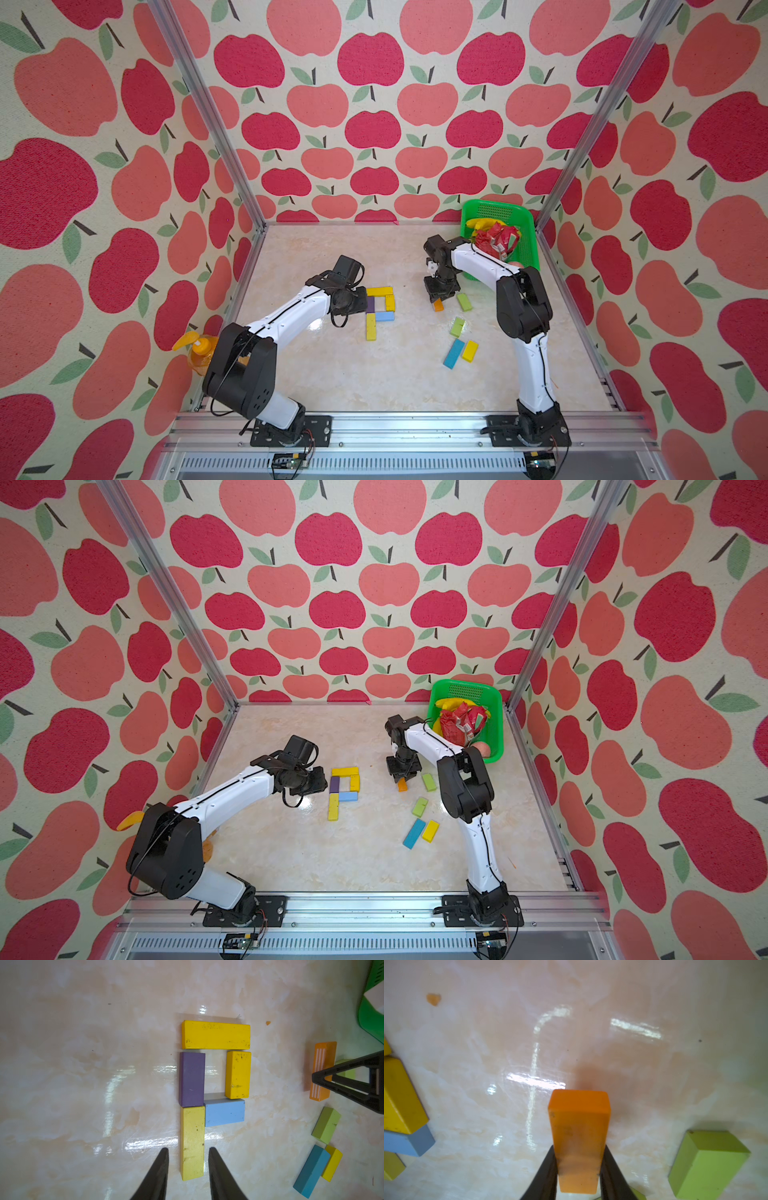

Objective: Assemble the letter p with building blocks
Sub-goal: Move the building block to the center of the board.

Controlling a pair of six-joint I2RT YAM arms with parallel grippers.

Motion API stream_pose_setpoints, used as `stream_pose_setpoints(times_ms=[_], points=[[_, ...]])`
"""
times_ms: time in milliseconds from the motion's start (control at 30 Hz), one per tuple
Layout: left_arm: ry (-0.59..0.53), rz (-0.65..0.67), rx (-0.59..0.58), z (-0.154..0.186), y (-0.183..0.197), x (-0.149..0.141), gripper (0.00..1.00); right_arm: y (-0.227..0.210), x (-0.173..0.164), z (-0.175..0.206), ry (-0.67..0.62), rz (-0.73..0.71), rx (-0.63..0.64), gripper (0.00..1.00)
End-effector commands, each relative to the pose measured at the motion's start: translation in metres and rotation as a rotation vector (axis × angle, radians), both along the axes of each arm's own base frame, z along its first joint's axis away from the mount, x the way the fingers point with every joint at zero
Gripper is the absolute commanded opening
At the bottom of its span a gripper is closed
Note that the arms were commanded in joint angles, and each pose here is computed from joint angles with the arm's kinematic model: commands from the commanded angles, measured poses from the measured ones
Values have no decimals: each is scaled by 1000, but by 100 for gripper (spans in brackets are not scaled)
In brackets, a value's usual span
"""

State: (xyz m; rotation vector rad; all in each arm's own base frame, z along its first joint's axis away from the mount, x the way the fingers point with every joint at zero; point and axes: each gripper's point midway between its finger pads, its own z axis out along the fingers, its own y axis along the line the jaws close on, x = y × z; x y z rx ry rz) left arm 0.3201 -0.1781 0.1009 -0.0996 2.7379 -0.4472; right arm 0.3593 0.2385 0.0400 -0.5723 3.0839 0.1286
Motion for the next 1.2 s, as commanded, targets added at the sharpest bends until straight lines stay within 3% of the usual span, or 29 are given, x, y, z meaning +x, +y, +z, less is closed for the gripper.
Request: stream_pose_setpoints(times_ms=[0, 133, 367, 500, 733, 900, 1000, 1100, 1167], points=[[-12, -28, 6, 6, -6, 4, 37, -10, 2, -6, -36, 175, -89, 0], [-36, -37, 9, 11, -3, 7, 42, -15, 10, -9, -140, 361, -112, 0], [-37, -29, -11, 13, 3, 8, 55, 8, 18, -4, -376, 718, 3, 0], [-35, -8, -24, 9, 12, 6, 59, 22, 15, -7, -381, 851, 60, 0], [-38, 21, -34, 9, 23, 5, 61, 15, 31, -43, -331, 953, -73, 1], [-49, 35, -32, 12, 28, 4, 62, 20, 33, -36, -440, 939, -52, 34], [-50, 30, -48, 12, 24, 8, 63, 22, 43, -11, -543, 841, -21, 43], [-41, -5, -98, 16, 9, 17, 64, 28, 46, 36, -634, 650, 145, 55], [-35, -35, -135, 19, -4, 24, 64, 27, 44, 62, -667, 524, 258, 77]])
